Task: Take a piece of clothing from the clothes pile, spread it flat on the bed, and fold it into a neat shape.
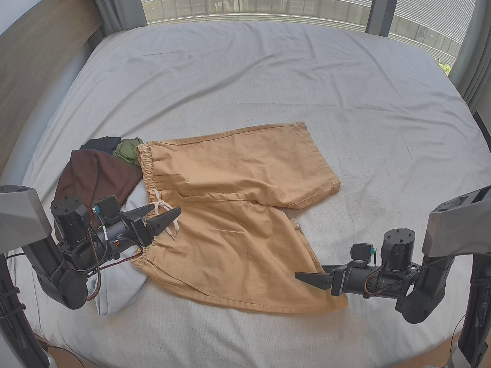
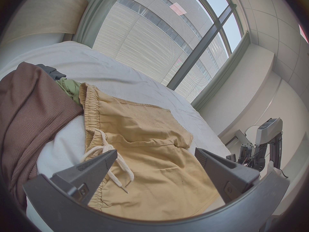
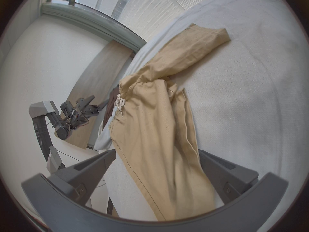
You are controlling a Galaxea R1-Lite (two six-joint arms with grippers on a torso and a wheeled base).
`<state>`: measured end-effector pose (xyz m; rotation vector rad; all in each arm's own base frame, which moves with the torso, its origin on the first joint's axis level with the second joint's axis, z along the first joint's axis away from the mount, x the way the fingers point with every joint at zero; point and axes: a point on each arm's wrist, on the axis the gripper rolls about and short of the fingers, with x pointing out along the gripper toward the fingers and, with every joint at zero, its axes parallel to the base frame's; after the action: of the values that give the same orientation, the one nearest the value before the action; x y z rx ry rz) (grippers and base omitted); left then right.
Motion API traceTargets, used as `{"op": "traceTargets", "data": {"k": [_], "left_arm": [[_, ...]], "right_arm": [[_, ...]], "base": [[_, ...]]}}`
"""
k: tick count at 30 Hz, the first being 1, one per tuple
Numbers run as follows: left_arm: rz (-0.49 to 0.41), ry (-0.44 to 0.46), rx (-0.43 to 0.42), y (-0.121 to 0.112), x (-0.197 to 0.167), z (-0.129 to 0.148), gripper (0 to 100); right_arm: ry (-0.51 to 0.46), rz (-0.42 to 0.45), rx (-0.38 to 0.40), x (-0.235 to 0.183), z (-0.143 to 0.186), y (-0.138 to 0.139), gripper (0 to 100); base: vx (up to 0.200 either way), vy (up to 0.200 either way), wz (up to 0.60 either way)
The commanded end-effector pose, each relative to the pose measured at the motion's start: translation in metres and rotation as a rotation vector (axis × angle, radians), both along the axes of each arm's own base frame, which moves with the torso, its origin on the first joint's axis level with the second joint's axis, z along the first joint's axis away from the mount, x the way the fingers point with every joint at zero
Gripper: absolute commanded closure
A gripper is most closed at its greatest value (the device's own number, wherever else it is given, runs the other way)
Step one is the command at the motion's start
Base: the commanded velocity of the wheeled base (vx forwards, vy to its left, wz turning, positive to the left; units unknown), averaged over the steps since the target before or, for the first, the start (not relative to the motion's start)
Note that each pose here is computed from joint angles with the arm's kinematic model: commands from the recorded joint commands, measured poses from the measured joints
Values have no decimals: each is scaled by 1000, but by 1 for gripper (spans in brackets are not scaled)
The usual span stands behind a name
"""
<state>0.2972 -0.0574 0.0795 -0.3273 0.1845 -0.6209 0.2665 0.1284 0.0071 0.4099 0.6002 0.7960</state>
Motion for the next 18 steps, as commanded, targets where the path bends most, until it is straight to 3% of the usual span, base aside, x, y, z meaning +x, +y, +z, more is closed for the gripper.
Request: {"op": "traceTargets", "data": {"k": [1, 4, 13, 18], "left_arm": [[-1, 9, 0, -1, 0, -2, 0], [-3, 17, 3, -1, 1, -5, 0], [-7, 25, 4, -3, 1, -7, 0], [-9, 26, 4, -3, 1, -8, 0]], "right_arm": [[52, 20, 23, 2, -22, 10, 0], [82, 37, 61, 2, -18, 13, 0], [20, 55, 217, -3, 40, 12, 0], [-21, 49, 253, -6, 60, 8, 0]], "base": [[0, 0, 0], [0, 0, 0], [0, 0, 0], [0, 0, 0]]}}
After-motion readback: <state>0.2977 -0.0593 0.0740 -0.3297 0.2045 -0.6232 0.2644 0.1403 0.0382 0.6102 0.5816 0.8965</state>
